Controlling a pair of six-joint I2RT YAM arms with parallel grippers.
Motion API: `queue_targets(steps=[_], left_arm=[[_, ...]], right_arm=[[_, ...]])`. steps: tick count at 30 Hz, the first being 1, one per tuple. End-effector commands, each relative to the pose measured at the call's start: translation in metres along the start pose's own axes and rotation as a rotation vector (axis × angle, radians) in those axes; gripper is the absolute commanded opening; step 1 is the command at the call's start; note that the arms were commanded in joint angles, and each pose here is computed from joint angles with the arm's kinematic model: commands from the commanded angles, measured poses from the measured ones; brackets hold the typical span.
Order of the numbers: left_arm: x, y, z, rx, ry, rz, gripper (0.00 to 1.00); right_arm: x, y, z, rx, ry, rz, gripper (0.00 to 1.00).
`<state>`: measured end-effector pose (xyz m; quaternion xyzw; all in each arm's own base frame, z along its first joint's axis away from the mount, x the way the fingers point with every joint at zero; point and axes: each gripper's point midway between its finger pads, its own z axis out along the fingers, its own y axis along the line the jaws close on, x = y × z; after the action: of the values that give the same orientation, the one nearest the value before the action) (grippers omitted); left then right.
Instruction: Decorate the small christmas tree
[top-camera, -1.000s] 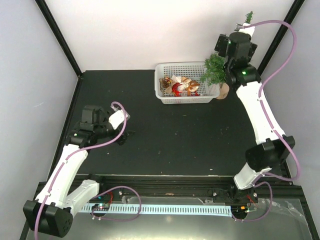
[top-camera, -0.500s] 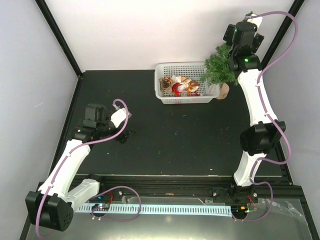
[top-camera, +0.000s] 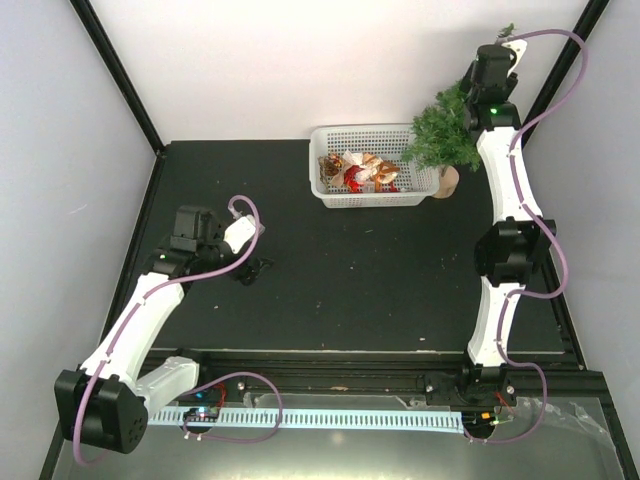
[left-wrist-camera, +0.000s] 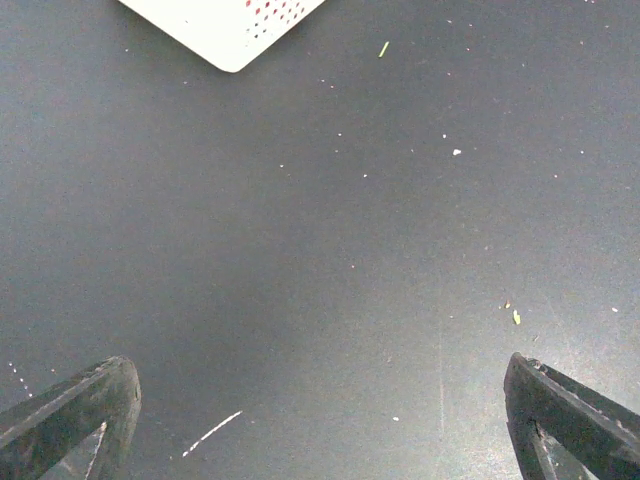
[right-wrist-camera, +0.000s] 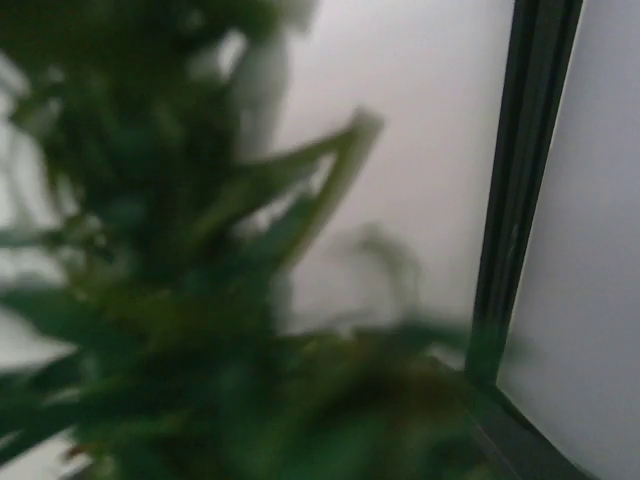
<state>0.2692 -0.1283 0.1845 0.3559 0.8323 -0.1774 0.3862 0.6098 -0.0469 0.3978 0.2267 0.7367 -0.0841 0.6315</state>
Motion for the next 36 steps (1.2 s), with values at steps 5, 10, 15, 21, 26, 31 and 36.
queue_targets(steps=[5, 10, 15, 21, 26, 31, 36], left_arm=[[-0.004, 0.004, 0.000, -0.012, -0.018, -0.014, 0.99], [-0.006, 0.002, -0.004, -0.020, -0.039, -0.008, 0.99], [-0.006, 0.003, -0.006, -0.036, -0.046, -0.013, 0.99], [-0.006, 0.006, -0.009, -0.070, -0.060, -0.003, 0.99], [-0.009, 0.007, -0.013, -0.085, -0.075, 0.004, 0.99], [-0.011, 0.012, -0.015, -0.118, -0.080, 0.001, 0.99], [-0.010, 0.015, -0.015, -0.133, -0.076, -0.003, 0.99]], right_arm=[[-0.037, -0.016, -0.021, 0.020, -0.062, 0.050, 0.03], [-0.055, -0.032, -0.052, 0.041, -0.078, 0.048, 0.01], [-0.071, -0.055, -0.098, 0.068, -0.099, 0.062, 0.01], [-0.068, -0.065, -0.162, -0.002, -0.067, 0.083, 0.01], [-0.037, -0.031, -0.221, -0.171, 0.000, 0.048, 0.01], [0.003, 0.002, -0.264, -0.333, 0.079, 0.020, 0.01], [0.018, 0.042, -0.300, -0.478, 0.102, -0.002, 0.01]])
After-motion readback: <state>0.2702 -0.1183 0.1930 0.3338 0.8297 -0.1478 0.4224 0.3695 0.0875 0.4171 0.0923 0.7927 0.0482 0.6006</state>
